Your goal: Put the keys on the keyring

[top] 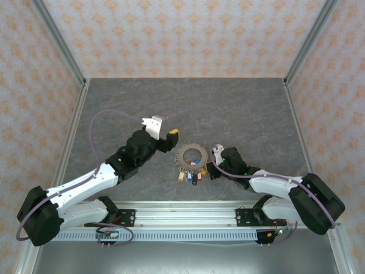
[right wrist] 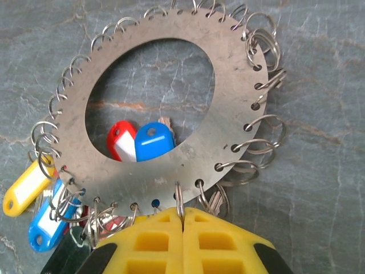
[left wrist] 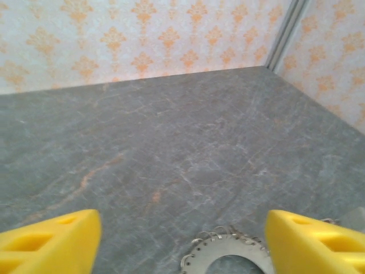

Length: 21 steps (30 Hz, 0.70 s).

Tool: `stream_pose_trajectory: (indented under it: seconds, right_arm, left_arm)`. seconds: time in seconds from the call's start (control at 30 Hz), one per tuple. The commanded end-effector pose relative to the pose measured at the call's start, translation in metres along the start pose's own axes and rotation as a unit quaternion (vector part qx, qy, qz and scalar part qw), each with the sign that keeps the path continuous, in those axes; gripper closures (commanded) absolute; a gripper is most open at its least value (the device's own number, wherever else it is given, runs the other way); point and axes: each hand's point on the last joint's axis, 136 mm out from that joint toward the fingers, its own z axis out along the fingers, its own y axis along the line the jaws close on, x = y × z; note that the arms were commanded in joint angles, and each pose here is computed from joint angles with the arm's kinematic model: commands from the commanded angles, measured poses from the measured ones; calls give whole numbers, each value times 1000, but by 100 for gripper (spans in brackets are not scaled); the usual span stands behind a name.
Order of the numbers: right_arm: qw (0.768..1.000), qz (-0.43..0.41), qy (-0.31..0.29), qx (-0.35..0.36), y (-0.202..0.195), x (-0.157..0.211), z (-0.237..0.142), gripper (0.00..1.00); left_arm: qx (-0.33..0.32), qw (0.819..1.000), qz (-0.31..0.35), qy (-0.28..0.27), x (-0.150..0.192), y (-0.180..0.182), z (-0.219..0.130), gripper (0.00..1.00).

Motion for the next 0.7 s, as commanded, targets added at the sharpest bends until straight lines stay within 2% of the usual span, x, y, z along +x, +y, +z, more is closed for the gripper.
stream_pose_trajectory:
  seconds: [0.0, 0.07, 0.37, 0.5, 0.67]
  right_arm:
    - [1000, -10, -21, 3, -1, -2, -1, 99]
    - [1000, -13, -9, -16, 6, 3, -1, 98]
    - [1000, 14, -15, 20, -1, -2, -2, 96]
    - [999, 17, -37, 27, -4, -6, -9, 95]
    - [999, 17, -34, 25, -3, -5, -9, 94]
  left_arm:
    - [-61, 996, -60, -31, -18, 22, -9, 7]
    - [-71, 995, -70, -31, -18, 26, -12, 0]
    - [-102, 992, -72, -1, -23, 32, -10, 0]
    - [-109, 991, -82, -11, -22, 36, -11, 0]
    - [-133, 988, -76, -9, -20, 43, -11, 0]
